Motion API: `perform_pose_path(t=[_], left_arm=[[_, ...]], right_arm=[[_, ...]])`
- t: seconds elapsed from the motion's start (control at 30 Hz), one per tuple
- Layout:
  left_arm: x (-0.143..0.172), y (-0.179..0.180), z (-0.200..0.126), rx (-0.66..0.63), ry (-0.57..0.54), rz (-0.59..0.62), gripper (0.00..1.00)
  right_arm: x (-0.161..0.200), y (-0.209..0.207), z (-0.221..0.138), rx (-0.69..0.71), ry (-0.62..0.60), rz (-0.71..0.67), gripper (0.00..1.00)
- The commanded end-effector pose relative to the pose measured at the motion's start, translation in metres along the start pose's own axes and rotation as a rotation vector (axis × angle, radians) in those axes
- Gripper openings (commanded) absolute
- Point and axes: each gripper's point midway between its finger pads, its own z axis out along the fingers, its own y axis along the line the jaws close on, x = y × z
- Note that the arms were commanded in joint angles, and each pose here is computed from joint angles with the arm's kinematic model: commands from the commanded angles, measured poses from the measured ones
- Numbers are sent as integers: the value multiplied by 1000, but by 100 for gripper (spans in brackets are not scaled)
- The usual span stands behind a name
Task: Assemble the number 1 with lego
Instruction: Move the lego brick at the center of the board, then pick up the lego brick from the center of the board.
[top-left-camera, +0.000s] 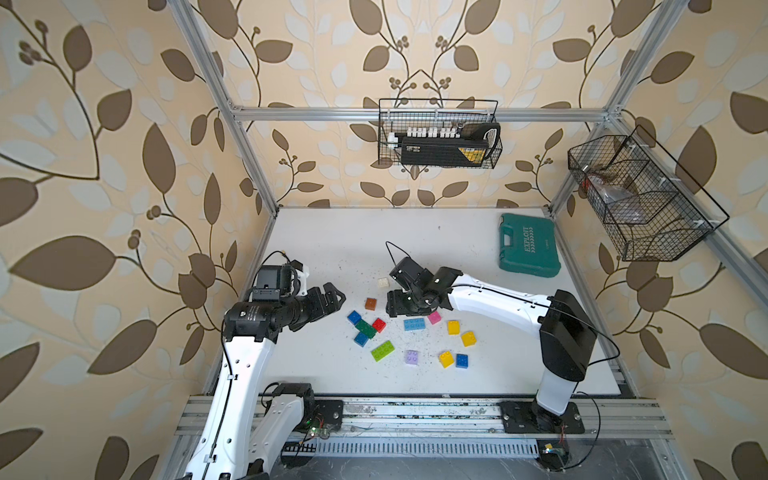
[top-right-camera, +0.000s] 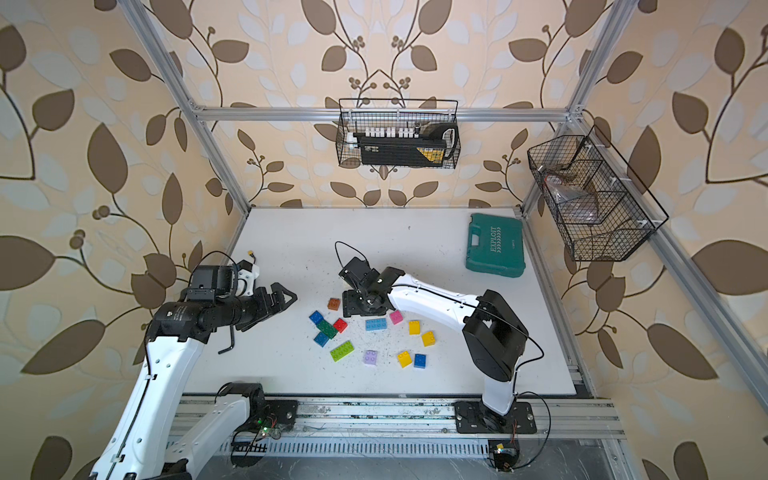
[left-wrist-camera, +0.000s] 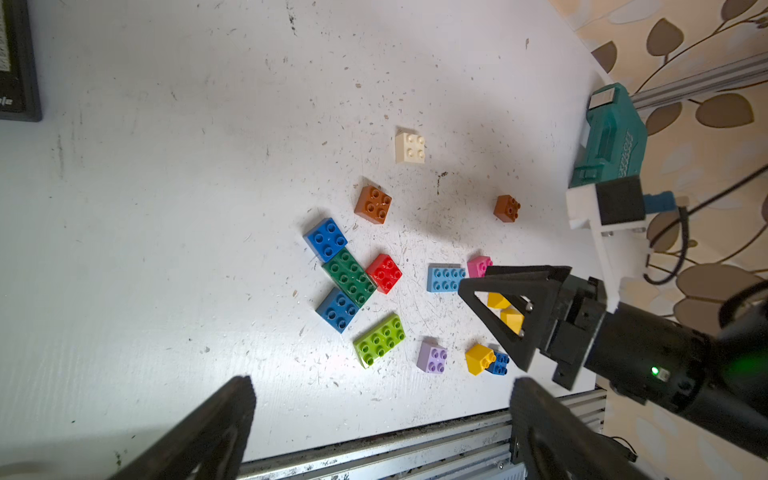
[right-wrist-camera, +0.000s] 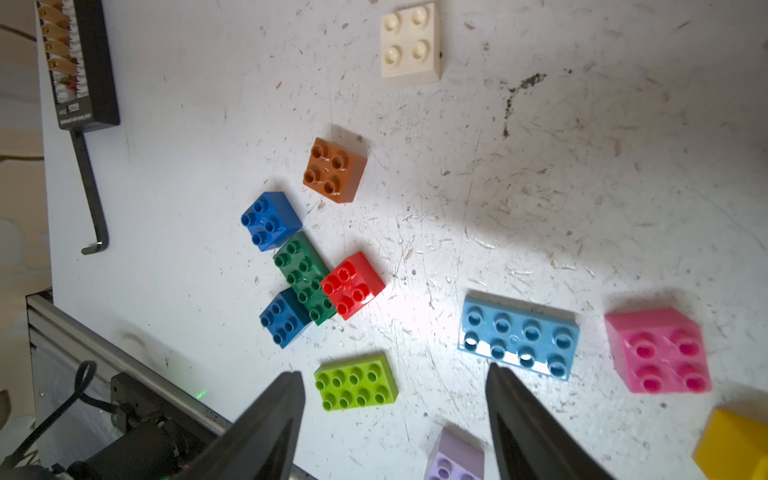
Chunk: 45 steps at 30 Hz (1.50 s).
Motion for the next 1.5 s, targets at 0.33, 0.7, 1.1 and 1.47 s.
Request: perform_pose_path(t=[0.33,0.7,1.1,1.47], left_arm=[[-1,-2,-3,-1,-12,14,99],[0,-4,-4,8,-14,20,99],[0,-5,-4,17,-12,25,99],[0,-5,-4,20,-11,24,99]], right_arm=[[97,-39,-10,181,112,172,74],[123,-38,14,261,122,215,64],[124,-39,34,299,135,224,53],[116,-49,33,331,122,207,26]])
